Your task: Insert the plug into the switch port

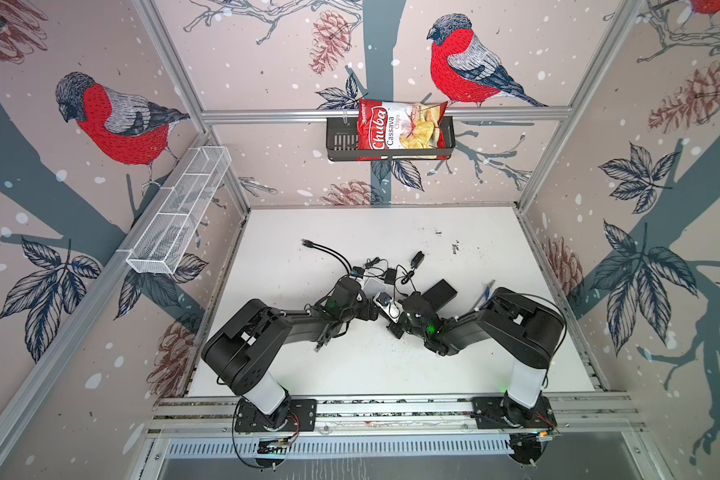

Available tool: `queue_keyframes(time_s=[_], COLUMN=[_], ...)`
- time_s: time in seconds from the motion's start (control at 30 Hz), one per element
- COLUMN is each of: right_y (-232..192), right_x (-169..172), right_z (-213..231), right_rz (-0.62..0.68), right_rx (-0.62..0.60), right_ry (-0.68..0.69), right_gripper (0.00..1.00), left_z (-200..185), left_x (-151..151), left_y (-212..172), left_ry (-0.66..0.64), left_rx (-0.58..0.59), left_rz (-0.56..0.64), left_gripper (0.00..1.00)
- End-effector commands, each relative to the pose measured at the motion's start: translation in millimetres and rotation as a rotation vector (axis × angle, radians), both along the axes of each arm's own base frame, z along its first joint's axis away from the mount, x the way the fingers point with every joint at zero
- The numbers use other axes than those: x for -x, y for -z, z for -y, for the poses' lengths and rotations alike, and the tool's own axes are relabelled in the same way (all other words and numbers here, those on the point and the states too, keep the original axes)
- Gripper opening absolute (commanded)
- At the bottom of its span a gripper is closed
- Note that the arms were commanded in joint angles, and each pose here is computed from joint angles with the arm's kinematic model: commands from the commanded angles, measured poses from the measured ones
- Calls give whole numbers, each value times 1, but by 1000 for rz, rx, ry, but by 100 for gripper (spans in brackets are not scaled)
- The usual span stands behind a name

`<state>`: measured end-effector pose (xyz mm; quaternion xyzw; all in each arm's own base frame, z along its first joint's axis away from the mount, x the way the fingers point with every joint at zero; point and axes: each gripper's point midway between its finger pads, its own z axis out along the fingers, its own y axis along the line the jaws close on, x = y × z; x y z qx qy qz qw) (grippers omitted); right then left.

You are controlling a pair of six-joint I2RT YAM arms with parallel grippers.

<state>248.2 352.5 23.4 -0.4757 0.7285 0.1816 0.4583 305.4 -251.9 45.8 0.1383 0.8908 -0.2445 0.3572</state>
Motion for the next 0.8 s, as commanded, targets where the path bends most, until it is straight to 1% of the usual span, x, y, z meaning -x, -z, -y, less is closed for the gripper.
queue_keyframes(time_s=[0.0, 0.2, 0.53, 0.67, 0.77], right_y=[-4, 2, 9, 12, 12], right_x=[9, 16, 21, 20, 19], right_z=[-5, -2, 3, 4, 4], right_rz=[0, -5, -19, -26, -23], right_rx=[-19, 22, 38, 42, 40], right_ry=[-30, -32, -20, -6, -1], right_gripper=[1, 1, 1, 1, 1], left_z=[22, 15, 13, 19, 20], left_x=[7, 0, -19, -22, -20], left_y=[-24, -30, -37, -36, -31], left_ry=[98, 63, 14, 16, 2], left_rx=[128, 127, 128, 148, 166], left_rz=[9, 25, 51, 28, -7], left_gripper=[90, 90, 89, 87, 83])
